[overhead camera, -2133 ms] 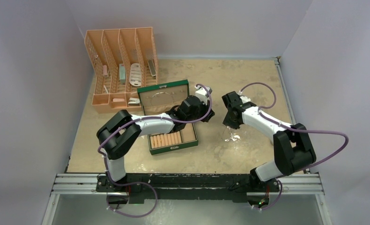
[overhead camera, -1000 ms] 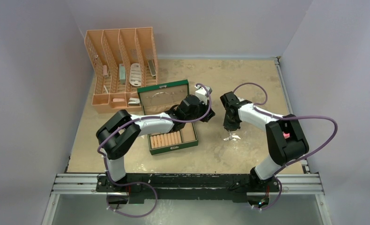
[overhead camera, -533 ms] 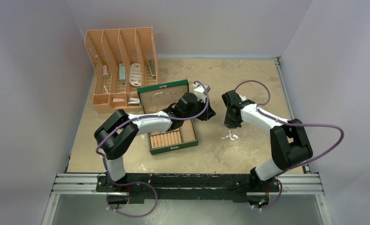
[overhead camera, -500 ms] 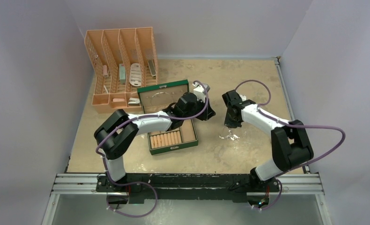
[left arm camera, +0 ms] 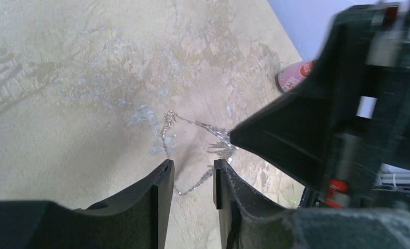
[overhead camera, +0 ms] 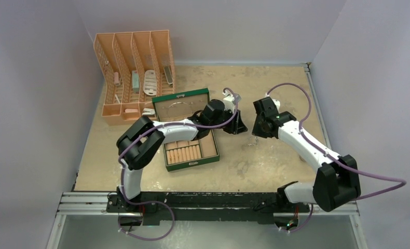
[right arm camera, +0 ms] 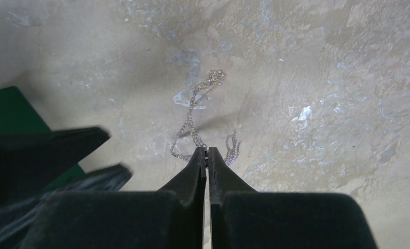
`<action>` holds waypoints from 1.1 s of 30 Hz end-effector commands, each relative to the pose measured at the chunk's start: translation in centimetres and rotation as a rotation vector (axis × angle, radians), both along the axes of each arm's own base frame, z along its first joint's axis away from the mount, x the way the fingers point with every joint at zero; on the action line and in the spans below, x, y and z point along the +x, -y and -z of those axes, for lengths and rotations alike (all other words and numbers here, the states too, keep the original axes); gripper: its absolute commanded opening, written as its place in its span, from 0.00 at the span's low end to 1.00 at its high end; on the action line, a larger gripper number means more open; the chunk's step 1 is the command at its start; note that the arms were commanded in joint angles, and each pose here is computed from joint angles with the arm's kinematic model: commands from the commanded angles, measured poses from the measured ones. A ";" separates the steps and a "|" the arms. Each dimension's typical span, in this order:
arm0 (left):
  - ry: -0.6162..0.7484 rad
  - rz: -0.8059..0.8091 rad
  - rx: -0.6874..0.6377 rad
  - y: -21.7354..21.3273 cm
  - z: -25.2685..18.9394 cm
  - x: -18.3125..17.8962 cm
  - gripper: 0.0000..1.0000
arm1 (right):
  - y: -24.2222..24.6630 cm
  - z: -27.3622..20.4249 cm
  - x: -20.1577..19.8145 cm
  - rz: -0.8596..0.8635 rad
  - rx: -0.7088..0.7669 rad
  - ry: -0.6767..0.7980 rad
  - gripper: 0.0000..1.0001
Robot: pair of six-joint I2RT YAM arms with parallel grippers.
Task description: Organize the mixed jewelry
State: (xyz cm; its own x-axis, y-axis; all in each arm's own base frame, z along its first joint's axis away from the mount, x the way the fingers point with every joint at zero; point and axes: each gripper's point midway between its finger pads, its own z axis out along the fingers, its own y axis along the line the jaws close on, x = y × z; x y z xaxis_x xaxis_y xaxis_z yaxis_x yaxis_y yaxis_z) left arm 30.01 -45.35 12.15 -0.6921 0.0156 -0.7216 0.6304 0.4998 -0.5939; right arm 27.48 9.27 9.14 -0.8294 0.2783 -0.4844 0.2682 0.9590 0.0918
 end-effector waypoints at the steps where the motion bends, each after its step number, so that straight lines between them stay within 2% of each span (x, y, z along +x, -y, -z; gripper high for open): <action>1: 0.060 0.065 -0.028 2.5 -0.8 0.0 0.35 | -0.4 -2.3 0.1 -0.019 0.038 0.038 0.00; 16: 0.223 0.130 -0.078 5.2 1.0 -0.7 0.47 | -1.0 -5.7 -0.7 -0.031 0.115 0.107 0.00; 33: 0.240 -0.017 -0.048 5.6 2.0 2.3 0.50 | -0.6 -11.0 -1.0 0.004 0.169 0.235 0.00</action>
State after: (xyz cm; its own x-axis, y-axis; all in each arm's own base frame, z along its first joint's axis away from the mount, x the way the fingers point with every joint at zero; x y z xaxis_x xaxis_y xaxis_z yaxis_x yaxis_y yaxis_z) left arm 30.65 -50.13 6.79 -0.5731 0.0443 -0.8183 0.7265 0.4894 -0.4824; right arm 26.02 10.21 16.92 -0.7560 0.3311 -0.5647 0.2132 0.9402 0.2658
